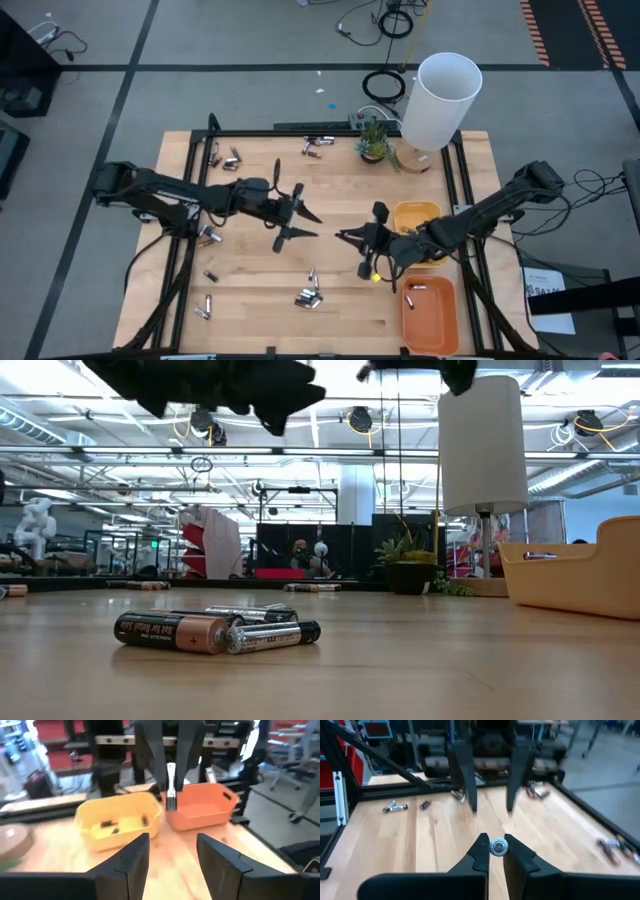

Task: Sort batteries
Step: Put the black battery into the orange bin

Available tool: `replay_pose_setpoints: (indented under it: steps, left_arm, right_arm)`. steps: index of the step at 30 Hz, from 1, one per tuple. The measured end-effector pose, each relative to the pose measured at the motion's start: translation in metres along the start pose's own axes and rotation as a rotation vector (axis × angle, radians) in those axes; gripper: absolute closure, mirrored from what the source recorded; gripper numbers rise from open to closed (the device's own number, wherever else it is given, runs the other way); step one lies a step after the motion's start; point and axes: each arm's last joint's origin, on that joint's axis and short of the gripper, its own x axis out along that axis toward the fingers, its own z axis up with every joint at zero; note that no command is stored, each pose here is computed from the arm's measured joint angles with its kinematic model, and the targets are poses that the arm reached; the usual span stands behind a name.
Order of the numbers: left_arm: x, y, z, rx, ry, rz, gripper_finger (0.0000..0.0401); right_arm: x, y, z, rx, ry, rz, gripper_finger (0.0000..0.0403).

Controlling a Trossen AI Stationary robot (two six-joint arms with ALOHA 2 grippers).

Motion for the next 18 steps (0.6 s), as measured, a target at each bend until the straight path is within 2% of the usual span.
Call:
replay_pose_setpoints:
  steps: [5, 10, 15, 18]
  left_arm:
    - [-0.019, -0.007, 0.001, -0.005, 0.148, 0.111, 0.0226]
    - [-0.021, -0.016, 0.002, 0.025, 0.190, 0.192, 0.0226]
    - [-0.020, -0.020, 0.002, 0.035, 0.192, 0.225, 0.0226]
    - [-0.020, -0.021, 0.003, 0.031, 0.188, 0.228, 0.0226]
  right_arm:
    - [-0.024, -0.007, -0.002, 0.110, 0.101, 0.010, 0.0390]
    - [-0.041, -0.010, -0.007, 0.269, 0.249, 0.091, 0.0390]
    - [-0.054, -0.005, -0.004, 0.390, 0.503, 0.152, 0.0390]
    - [-0.061, 0.002, 0.000, 0.449, 0.703, 0.177, 0.0390]
